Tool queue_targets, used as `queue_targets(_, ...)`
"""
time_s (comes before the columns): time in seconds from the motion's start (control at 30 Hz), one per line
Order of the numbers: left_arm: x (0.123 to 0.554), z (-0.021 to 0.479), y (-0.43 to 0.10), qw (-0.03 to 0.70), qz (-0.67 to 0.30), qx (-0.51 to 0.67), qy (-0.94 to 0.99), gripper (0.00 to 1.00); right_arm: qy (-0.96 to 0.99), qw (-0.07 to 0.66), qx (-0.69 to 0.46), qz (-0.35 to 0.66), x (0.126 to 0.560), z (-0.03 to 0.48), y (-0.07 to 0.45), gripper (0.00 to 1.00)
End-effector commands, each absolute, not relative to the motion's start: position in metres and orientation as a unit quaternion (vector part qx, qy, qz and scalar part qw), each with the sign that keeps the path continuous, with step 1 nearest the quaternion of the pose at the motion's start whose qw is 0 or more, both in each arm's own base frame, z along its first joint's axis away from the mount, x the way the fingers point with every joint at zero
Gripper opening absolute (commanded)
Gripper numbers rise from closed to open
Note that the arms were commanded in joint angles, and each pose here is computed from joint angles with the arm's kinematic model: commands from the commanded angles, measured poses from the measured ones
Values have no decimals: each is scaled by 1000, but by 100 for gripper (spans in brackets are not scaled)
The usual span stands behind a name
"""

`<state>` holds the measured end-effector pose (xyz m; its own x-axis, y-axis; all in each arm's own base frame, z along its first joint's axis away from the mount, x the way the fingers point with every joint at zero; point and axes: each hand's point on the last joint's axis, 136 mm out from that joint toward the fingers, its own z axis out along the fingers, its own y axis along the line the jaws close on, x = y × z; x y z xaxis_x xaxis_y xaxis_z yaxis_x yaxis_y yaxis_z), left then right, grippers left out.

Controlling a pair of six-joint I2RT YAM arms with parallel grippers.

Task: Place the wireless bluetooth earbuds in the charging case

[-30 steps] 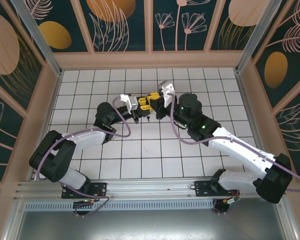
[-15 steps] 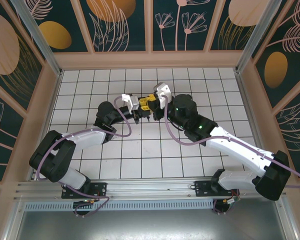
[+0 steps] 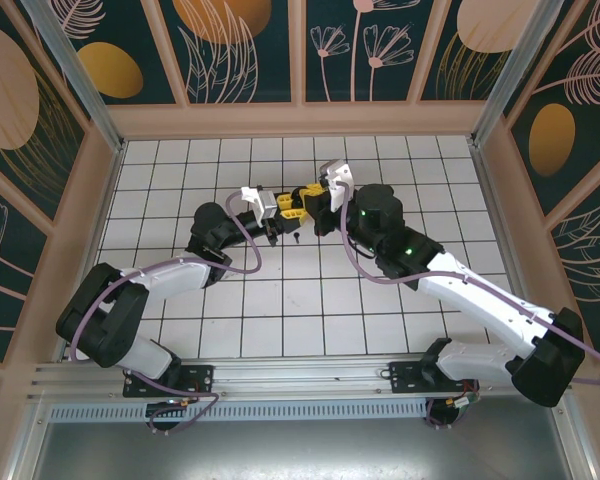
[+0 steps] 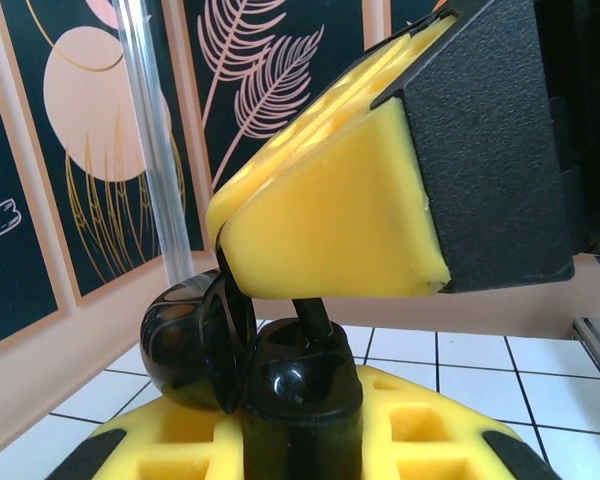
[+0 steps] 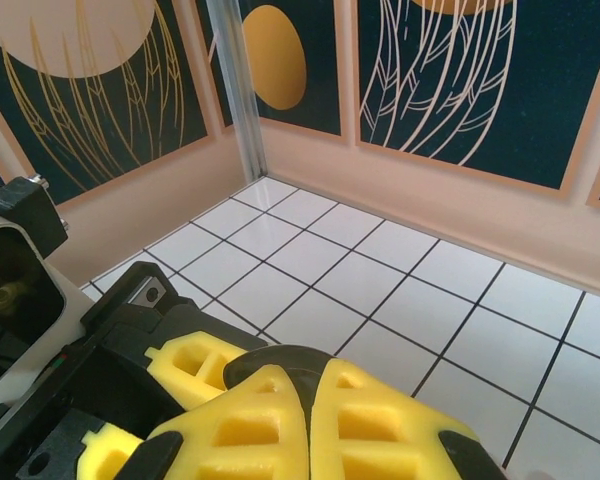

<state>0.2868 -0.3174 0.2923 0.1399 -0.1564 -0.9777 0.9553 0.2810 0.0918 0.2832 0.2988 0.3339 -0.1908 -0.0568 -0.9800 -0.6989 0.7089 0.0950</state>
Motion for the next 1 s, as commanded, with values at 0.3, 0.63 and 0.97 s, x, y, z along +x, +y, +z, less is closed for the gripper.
queue_targets(0.3,269,344,-315,685,-431,427,403,0,734,535,-284,308,273,312,310,0)
queue_targets(0.63,272,343,-316,684,-432,427,405,0,738,519,-304,308,269,303,324,0)
queue_targets(0.97,272,345,-317,684,-431,426,405,0,746,509,-314,293,266,292,326,0)
